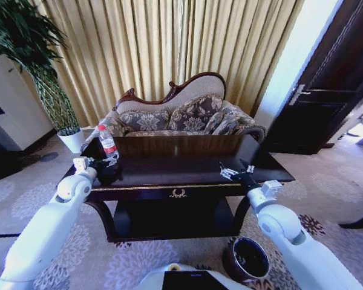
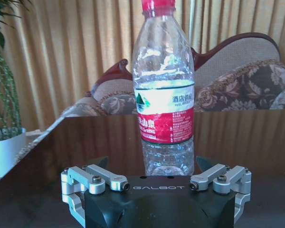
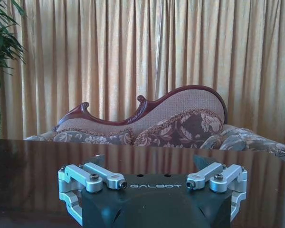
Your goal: Move to the front of the table and place the trash on the table into the trash bin.
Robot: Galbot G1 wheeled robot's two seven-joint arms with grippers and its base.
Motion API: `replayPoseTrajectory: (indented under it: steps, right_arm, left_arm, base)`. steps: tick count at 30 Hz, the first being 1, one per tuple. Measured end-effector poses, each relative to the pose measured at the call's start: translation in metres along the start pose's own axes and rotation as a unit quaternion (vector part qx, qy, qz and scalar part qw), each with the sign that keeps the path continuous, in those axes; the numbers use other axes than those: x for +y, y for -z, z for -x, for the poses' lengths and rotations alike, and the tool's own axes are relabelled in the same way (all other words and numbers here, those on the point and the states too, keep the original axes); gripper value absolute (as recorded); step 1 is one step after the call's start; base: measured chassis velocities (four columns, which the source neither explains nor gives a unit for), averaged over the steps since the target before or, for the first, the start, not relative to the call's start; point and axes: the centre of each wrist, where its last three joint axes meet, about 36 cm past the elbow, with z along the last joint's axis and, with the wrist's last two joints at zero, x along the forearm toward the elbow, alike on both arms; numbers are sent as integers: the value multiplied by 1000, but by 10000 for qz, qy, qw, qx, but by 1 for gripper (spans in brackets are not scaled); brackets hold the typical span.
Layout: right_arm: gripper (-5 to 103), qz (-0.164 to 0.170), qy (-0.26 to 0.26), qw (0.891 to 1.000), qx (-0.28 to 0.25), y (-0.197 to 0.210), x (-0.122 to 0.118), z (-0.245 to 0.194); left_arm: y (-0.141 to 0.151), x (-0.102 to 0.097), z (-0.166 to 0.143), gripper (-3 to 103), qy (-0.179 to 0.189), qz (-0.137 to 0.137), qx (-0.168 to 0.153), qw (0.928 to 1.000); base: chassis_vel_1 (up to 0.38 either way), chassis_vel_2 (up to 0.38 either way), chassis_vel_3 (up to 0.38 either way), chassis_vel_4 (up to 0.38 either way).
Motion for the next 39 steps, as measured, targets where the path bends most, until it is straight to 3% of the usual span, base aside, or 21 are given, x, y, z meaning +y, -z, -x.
replayPoseTrajectory:
  steps: [11, 20, 23, 26, 31, 39]
  right_arm:
    - [100, -46, -5, 10000, 14, -3, 0, -2]
    - [100, -63, -19, 10000, 27, -4, -1, -2]
    - [100, -69, -1, 9999, 84, -9, 2, -2]
    - [100, -77, 1, 9999, 105, -11, 3, -2]
    - [100, -110, -24, 9999, 81, -10, 1, 0]
    - [100, -115, -20, 9999, 78, -9, 1, -1]
  left_arm:
    - [4, -6, 18, 100, -117, 38, 19, 9999]
    - [5, -7, 26, 101, -63, -56, 220, 9997]
    - [6, -9, 30, 86, -81, -105, 230, 9996]
    - [7, -9, 31, 81, -79, -111, 230, 9996]
    - [7, -8, 30, 58, -103, -109, 220, 9996]
    - [7, -8, 28, 41, -180, -114, 187, 9996]
  base:
    - [0, 0, 0, 0]
    - [0, 0, 0, 0]
    - [0, 0, 0, 0]
    - [0, 0, 0, 0]
    - [0, 0, 0, 0]
    - [0, 0, 0, 0]
